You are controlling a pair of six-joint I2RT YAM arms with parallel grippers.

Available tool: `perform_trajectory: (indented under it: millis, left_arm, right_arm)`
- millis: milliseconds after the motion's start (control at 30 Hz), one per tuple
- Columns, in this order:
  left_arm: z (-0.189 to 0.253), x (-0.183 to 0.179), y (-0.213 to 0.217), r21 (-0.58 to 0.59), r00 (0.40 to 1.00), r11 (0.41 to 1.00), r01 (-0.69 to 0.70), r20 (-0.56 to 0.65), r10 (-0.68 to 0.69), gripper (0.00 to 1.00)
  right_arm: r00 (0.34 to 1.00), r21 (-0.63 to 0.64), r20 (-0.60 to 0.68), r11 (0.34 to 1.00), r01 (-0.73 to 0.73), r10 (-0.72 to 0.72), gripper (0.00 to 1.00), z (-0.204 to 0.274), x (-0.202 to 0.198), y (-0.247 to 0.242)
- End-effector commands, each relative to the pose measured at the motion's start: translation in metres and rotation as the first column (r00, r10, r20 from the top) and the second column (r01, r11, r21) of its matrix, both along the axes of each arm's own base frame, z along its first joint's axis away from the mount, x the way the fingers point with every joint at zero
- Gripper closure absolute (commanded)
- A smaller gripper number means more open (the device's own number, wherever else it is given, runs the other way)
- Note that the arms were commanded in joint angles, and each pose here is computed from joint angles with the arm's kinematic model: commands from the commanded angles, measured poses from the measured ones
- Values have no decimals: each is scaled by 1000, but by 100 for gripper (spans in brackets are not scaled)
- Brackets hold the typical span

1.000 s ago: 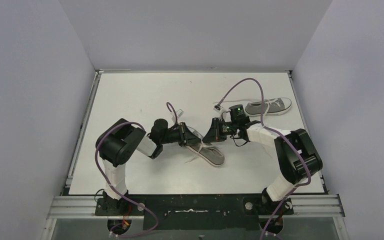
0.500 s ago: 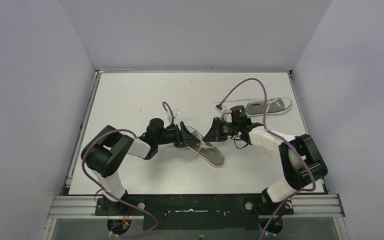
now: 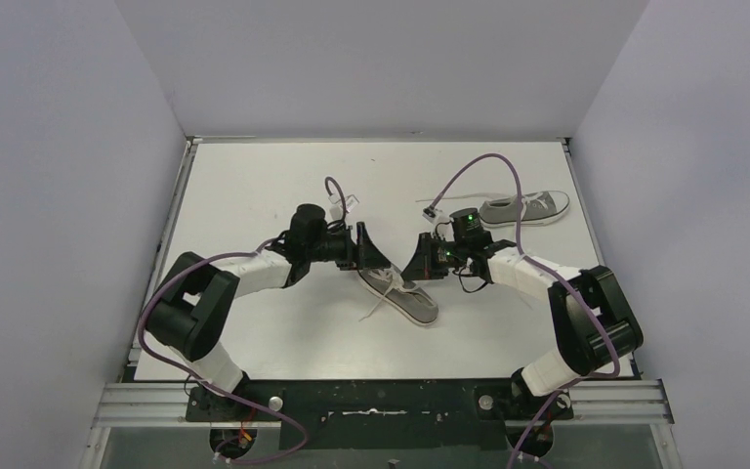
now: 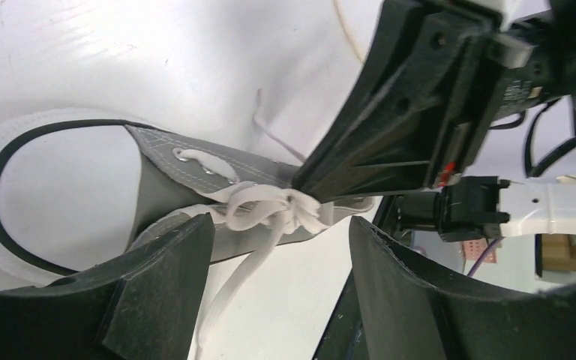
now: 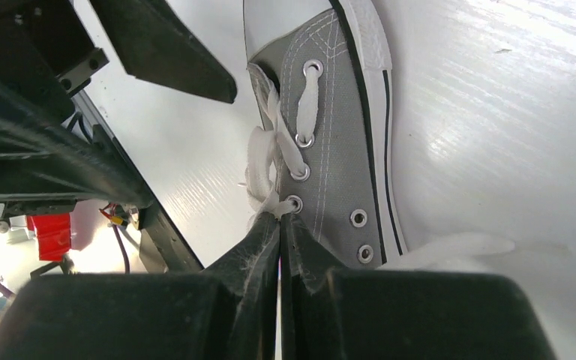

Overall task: Tie the shoes
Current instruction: Cross the shoelace with the shoelace.

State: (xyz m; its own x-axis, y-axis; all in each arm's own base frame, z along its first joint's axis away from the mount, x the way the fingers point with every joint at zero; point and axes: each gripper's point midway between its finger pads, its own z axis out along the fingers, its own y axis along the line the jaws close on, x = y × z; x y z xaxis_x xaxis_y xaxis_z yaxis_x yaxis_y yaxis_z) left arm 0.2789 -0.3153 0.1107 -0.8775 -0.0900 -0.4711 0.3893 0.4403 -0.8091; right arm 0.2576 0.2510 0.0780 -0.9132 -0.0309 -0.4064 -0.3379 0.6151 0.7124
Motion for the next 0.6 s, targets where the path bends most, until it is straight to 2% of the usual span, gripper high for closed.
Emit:
perform_trajectory:
  millis: [0, 167, 367, 467, 567]
  left_arm:
    - [-17, -3, 2, 71, 997, 994, 77, -16, -76, 38]
    - [-28, -9, -1, 89, 992, 988, 124, -34, -122, 38]
    - [-23, -3, -9, 46, 993, 992, 117, -33, -115, 38]
    - [-13, 7, -17, -10, 996, 997, 80, -37, -80, 33]
    - [-10, 13, -21, -13, 998, 999, 51, -41, -52, 29]
  right_arm:
    - [995, 3, 103, 1000, -3, 3, 100, 25, 10, -1]
    - [994, -20, 107, 1000, 3, 0, 100, 25, 10, -4]
    - [993, -31, 119, 1000, -1, 5, 100, 30, 11, -5]
    - [992, -30, 123, 1000, -5, 8, 100, 32, 12, -5]
    - [992, -27, 122, 1000, -6, 9, 100, 32, 12, -4]
